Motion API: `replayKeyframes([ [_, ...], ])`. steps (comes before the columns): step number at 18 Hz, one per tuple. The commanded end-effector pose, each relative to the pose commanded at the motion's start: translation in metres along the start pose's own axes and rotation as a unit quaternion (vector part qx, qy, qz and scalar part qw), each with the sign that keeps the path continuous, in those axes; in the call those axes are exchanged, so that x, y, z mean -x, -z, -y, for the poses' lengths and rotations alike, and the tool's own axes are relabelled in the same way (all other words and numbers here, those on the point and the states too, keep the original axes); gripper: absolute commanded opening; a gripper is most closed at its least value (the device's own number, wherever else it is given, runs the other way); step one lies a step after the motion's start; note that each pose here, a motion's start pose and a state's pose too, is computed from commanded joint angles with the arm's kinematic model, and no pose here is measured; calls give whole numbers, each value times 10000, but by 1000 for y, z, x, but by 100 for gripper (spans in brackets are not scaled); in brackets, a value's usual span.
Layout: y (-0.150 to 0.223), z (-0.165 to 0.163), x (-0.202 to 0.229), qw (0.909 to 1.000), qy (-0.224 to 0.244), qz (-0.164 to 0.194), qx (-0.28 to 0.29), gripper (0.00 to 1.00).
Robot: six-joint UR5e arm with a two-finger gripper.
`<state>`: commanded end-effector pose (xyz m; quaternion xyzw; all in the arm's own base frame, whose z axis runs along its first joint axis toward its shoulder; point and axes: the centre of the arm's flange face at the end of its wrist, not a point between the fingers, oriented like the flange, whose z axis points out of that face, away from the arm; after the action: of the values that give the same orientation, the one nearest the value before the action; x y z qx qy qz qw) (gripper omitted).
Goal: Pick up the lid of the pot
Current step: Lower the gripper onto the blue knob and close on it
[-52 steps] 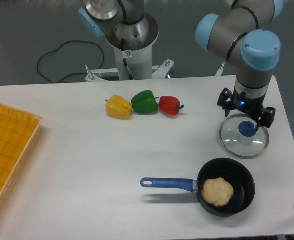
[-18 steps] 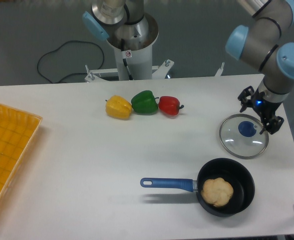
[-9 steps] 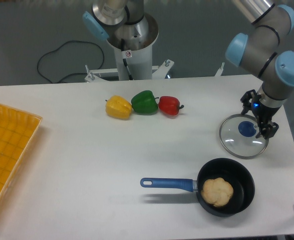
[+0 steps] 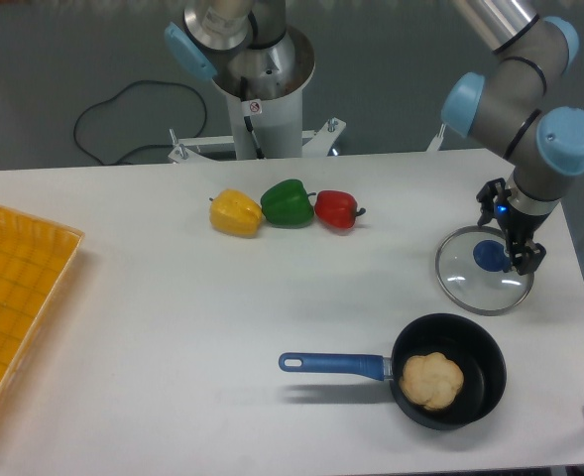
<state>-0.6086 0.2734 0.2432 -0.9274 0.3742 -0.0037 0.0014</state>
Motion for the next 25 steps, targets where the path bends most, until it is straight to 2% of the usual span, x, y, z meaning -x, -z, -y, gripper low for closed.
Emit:
replayKeyframes([
  [12, -21, 3, 5, 10000, -23, 79, 48, 100],
  [25, -31, 2, 0, 9999, -7, -14, 99, 100],
])
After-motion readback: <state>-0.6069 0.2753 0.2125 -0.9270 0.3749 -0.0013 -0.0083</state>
